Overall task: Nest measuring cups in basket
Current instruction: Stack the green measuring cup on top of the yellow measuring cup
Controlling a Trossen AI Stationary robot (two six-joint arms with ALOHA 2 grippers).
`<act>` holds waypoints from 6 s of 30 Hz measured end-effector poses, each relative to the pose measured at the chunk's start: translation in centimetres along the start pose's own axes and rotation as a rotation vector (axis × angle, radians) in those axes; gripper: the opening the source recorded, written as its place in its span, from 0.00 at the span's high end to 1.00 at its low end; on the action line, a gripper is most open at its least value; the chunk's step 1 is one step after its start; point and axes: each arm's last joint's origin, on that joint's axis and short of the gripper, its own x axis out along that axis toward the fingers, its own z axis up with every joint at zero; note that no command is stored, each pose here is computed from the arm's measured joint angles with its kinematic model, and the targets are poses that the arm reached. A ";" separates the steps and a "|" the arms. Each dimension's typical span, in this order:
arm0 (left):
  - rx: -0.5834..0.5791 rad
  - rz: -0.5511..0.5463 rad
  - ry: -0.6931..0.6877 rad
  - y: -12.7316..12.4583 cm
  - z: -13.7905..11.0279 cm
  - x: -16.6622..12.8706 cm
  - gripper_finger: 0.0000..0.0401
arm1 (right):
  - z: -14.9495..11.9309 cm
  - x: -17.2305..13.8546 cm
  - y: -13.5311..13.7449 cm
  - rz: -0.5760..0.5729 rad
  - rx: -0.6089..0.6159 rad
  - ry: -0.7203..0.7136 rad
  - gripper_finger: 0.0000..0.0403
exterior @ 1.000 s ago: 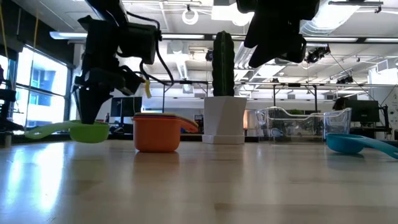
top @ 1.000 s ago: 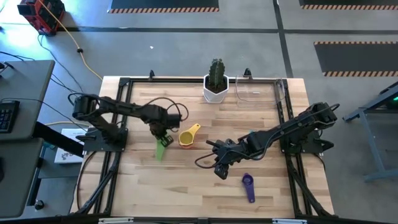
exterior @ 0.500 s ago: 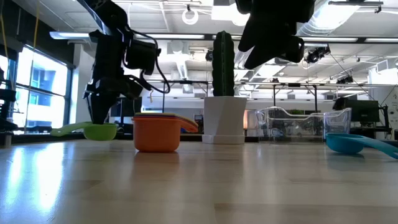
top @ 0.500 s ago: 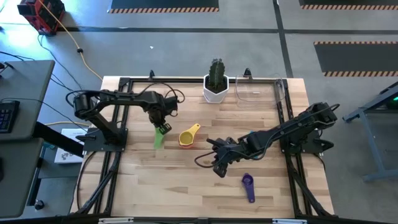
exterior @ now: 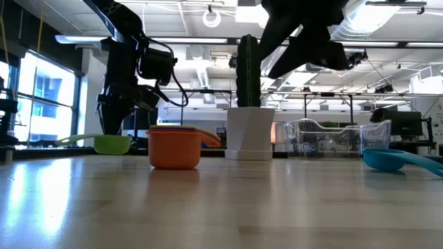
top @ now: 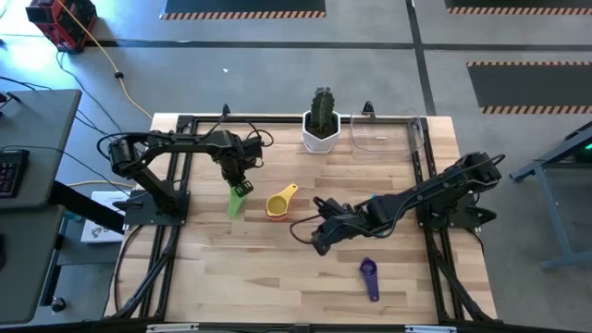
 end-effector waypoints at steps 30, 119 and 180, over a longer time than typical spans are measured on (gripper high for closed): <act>0.016 0.010 -0.002 0.0 0.0 0.0 0.95 | 3.5 0.9 -2.2 -0.082 0.249 -0.117 0.63; 0.082 0.152 0.063 3.1 0.6 -3.3 0.74 | 7.1 1.0 -1.9 0.088 0.296 -0.283 0.63; -0.161 0.070 -0.249 4.8 -7.6 -4.7 0.74 | 11.1 -0.3 1.8 0.021 -0.067 -0.397 0.63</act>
